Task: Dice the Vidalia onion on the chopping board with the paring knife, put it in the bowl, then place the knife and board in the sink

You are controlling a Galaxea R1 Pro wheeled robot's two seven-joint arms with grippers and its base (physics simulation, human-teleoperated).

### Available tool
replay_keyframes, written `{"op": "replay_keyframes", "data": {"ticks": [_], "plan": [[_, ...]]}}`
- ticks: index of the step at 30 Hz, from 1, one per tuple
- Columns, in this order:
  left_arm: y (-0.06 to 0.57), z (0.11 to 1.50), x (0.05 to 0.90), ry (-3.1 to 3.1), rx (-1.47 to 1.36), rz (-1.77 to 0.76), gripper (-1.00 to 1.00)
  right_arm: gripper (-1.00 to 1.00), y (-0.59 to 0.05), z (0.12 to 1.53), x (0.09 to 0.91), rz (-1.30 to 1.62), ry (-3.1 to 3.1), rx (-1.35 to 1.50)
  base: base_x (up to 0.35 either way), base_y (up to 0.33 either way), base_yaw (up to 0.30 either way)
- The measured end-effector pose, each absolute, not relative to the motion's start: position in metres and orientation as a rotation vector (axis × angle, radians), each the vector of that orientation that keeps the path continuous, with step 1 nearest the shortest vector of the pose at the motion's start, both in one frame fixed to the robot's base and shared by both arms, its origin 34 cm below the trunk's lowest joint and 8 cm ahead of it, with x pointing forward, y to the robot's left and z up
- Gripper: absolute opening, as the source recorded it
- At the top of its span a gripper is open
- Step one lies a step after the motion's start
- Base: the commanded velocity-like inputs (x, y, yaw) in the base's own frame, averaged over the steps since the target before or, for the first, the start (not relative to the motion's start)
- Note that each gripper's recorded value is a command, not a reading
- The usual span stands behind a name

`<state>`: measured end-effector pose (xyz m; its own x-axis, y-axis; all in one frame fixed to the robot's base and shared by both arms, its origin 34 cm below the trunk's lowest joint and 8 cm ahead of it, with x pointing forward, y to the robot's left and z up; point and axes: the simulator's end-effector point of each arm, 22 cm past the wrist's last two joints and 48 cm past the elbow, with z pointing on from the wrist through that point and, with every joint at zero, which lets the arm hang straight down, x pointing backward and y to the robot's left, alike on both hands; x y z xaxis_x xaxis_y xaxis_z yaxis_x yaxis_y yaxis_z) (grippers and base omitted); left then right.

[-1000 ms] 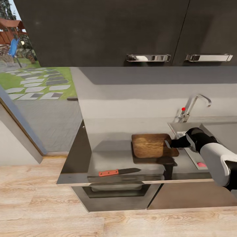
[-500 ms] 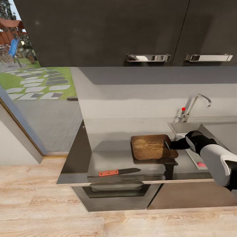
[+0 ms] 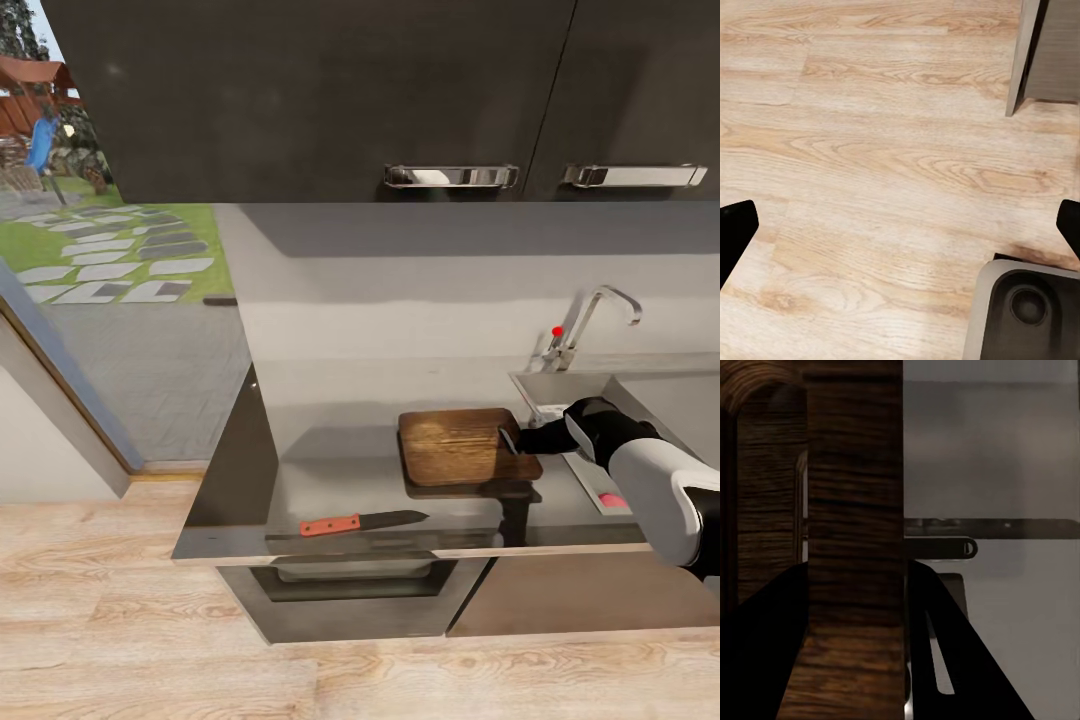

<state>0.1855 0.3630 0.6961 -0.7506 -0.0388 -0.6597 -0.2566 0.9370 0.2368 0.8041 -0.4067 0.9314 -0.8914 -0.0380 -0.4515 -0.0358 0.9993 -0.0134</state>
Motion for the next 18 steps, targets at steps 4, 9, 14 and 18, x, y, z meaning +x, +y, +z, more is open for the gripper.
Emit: {"op": "replay_keyframes", "data": {"ticks": [4,9,14,18], "plan": [[0.3630,0.6961,0.1855,2.395,-0.208,0.411,1.00,1.00,-0.4064,0.9314,0.8041,-0.004,2.672,-0.051,0.000,0.000,0.000],[0.3630,0.6961,0.1855,2.395,-0.208,0.411,1.00,1.00,-0.4063,0.9317,0.8044,-0.004,2.671,-0.051,0.000,0.000,0.000],[0.3629,0.6961,0.1855,2.396,-0.208,0.411,1.00,1.00,-0.4058,0.9317,0.8045,-0.002,2.671,-0.051,0.000,0.000,0.000],[0.3629,0.6961,0.1855,2.396,-0.208,0.411,1.00,1.00,-0.4028,0.9332,0.8055,0.017,2.668,-0.056,0.000,0.000,0.000]]}}
